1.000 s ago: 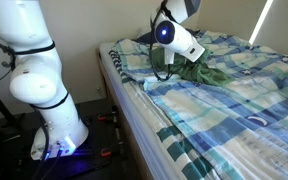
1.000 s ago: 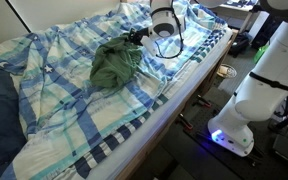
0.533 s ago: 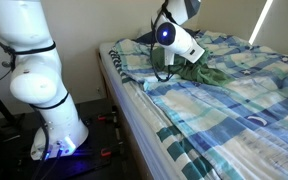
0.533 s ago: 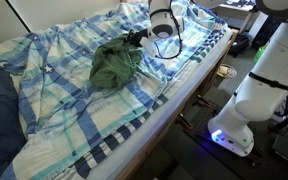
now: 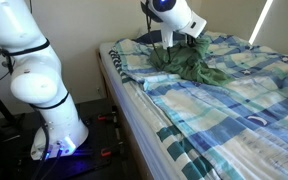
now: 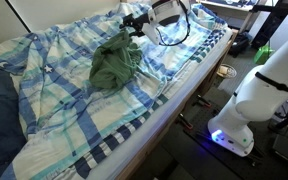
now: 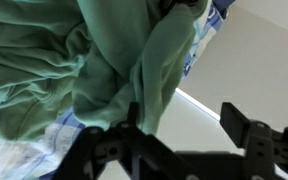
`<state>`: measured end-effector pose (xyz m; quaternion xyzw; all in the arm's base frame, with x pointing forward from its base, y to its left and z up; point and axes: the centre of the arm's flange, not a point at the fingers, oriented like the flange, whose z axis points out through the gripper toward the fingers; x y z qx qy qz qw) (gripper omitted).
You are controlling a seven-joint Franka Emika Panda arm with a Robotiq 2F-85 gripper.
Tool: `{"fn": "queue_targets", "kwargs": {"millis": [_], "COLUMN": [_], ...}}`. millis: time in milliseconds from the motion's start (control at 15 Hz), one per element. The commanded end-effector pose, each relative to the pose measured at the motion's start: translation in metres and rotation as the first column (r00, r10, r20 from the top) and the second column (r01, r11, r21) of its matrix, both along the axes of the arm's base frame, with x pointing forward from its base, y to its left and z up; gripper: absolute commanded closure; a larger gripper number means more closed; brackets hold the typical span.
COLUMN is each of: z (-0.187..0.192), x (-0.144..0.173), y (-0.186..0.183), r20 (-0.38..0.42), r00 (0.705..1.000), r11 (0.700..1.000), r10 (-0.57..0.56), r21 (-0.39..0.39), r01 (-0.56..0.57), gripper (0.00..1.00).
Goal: Fold the green cloth on the bed.
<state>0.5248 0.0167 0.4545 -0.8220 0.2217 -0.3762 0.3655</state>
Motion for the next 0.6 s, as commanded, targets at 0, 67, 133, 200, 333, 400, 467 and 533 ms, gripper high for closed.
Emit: {"fn": "queue_targets", "kwargs": {"millis": [0,67,133,200,333,400,467,533], "z": [0.057,0.064,0.067,0.070,0.072,0.071,0.071,0.071], "x": [-0.051,-0.060,-0.067,-0.076,-0.089,-0.094,-0.098,-0.102], "y": [0.017,0.023,0.029,0.034,0.040,0.042,0.043,0.044], "r20": [-0.043,-0.060,-0.074,-0.095,-0.129,-0.148,-0.164,-0.179], "r00": [0.998,0.997,0.995,0.992,0.988,0.984,0.981,0.977], "r11": [0.999,0.998,0.997,0.996,0.994,0.993,0.992,0.991], "r10": [0.037,0.057,0.068,0.077,0.088,0.095,0.105,0.116], "r21": [-0.023,-0.028,-0.036,-0.044,-0.054,-0.053,-0.049,-0.045], "r01": [-0.038,-0.058,-0.071,-0.082,-0.095,-0.104,-0.115,-0.126], "gripper": [0.00,0.00,0.00,0.00,0.00,0.00,0.00,0.00]}}
